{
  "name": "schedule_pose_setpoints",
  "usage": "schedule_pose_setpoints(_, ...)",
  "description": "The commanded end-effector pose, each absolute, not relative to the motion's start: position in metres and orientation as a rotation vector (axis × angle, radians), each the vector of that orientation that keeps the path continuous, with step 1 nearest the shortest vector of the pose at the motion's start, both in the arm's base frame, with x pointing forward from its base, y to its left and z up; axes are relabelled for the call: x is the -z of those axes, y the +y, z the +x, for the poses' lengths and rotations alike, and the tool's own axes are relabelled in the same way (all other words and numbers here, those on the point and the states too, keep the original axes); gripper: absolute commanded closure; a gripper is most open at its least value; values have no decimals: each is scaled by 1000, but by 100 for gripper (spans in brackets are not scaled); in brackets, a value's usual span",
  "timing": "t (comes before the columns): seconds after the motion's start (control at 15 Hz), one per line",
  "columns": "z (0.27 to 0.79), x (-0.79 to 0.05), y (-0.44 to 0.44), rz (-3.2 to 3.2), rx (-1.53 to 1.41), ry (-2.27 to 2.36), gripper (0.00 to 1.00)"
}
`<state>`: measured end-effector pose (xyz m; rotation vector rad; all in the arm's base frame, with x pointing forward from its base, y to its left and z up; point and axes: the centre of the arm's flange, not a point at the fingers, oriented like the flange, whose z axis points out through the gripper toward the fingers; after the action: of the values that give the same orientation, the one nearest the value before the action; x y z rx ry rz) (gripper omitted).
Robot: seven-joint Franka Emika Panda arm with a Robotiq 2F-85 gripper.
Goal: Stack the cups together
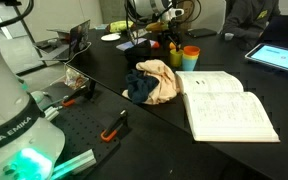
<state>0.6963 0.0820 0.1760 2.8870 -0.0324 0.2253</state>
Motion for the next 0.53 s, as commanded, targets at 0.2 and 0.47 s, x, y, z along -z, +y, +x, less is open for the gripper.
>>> schedule_pose_setpoints(0.2, 702, -173, 85, 2894, -191, -40, 65)
schedule_pose_setpoints(0.47, 705, -176, 84, 2898, -164, -69, 95)
